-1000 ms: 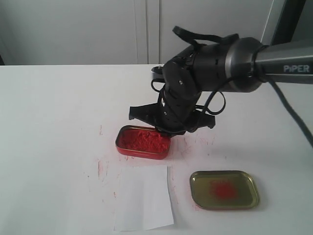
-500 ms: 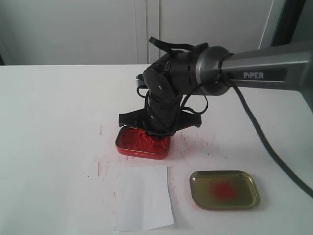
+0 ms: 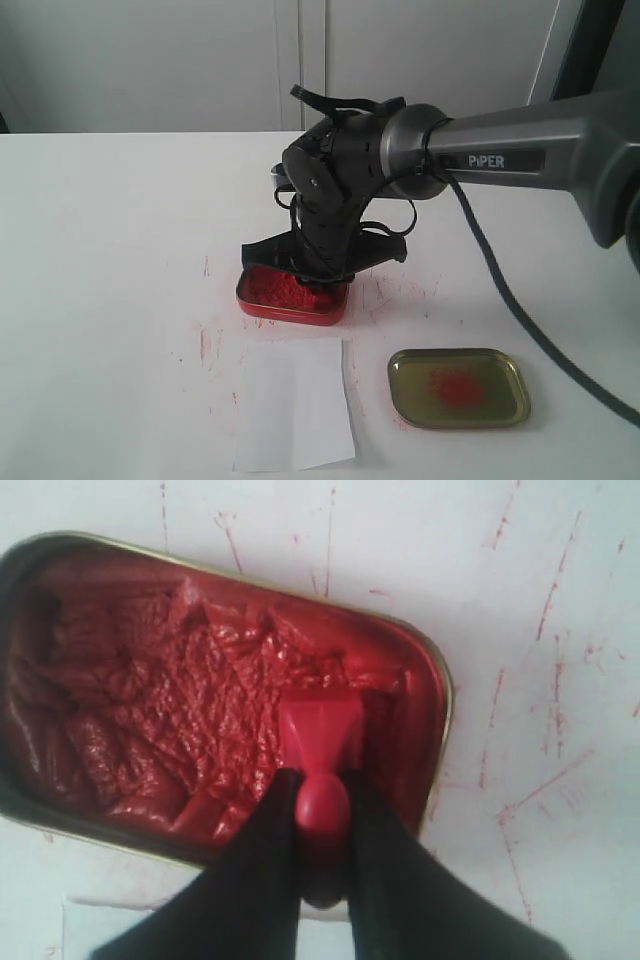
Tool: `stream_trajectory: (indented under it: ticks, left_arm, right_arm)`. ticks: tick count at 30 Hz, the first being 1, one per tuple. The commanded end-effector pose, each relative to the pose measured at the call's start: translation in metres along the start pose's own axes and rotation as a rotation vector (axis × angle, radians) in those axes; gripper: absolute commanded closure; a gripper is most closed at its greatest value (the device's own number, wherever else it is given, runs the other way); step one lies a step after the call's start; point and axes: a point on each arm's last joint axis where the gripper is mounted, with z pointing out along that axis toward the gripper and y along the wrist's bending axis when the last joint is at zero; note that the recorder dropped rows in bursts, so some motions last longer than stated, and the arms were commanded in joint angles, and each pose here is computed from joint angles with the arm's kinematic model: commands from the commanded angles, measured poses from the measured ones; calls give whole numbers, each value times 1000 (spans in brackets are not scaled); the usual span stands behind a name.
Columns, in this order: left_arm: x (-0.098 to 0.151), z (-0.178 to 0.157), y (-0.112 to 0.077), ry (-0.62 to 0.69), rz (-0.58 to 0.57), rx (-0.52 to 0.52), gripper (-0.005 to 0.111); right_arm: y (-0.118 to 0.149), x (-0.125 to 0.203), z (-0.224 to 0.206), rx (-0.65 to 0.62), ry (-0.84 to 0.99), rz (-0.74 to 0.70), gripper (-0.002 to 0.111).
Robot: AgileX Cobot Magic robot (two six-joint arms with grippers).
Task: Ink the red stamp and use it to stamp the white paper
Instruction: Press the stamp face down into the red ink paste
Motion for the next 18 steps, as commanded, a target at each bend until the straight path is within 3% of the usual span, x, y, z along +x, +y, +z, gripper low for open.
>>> stream_trajectory:
  ticks: [1,18]
  left_arm:
    - [0,0,-1,-1,-7,8,107]
    - [0,0,-1,-1,-7,8,107]
  right_arm:
    - [0,4,16,22,30,-18,108]
    - [-8,30,74,152,219,-81,108]
